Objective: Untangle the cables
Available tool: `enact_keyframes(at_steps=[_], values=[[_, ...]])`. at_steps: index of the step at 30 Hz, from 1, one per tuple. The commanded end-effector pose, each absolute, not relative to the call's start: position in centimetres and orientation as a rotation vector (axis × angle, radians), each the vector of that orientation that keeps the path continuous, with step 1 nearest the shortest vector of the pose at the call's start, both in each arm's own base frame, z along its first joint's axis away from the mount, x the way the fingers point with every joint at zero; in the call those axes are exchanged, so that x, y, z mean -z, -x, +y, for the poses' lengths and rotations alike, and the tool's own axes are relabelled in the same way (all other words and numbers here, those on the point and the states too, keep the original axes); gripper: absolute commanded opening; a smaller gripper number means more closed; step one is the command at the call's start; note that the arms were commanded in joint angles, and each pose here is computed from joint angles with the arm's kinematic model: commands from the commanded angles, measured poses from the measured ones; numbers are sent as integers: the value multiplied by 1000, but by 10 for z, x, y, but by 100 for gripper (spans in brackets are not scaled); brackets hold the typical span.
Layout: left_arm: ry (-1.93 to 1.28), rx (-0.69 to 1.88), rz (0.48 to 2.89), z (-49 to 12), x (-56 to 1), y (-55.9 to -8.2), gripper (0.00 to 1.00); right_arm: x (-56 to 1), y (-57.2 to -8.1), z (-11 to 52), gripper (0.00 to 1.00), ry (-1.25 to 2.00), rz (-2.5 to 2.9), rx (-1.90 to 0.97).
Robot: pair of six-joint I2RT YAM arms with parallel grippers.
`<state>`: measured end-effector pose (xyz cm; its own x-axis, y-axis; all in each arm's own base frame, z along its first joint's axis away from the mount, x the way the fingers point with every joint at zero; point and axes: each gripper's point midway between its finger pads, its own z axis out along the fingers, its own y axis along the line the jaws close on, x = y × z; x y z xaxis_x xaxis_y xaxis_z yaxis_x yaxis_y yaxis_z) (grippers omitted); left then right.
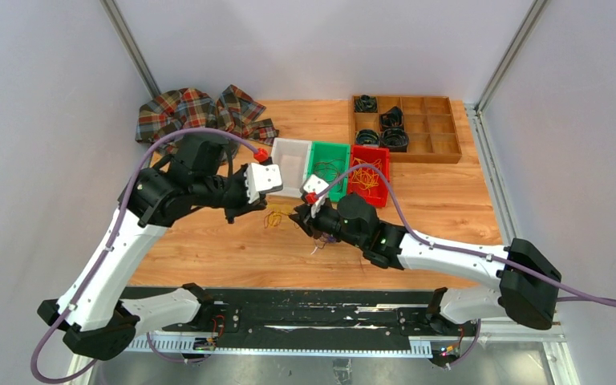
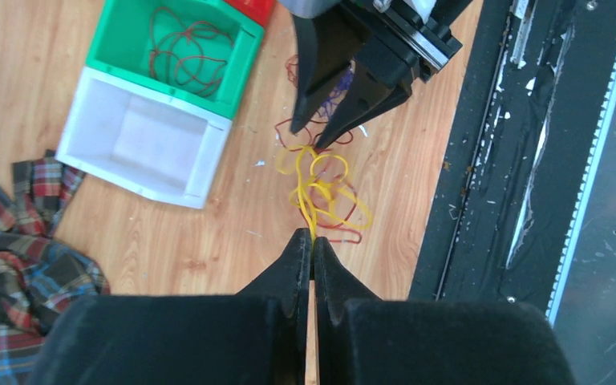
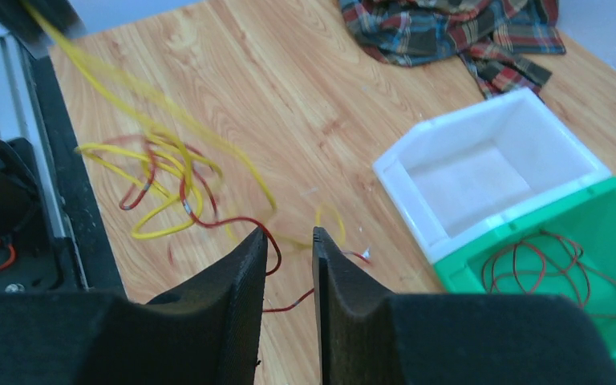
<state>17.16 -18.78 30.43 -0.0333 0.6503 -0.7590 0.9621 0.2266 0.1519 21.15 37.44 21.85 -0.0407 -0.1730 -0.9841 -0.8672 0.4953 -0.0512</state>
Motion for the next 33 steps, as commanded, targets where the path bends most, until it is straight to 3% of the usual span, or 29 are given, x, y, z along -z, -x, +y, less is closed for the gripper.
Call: enact_keyframes(at_steps=[1,16,33], values=[[-1483,457,1706,-177,-330,-171,0,-201,-219,353,25,877,1580,-654],[-1390,269,1579,-156,-397,-180,0,-80,-229,280,1,794,1867,-408],[-1168,-221,1356,-100,-517,-214,0,-1,-207,231,1,757,2101,-273]])
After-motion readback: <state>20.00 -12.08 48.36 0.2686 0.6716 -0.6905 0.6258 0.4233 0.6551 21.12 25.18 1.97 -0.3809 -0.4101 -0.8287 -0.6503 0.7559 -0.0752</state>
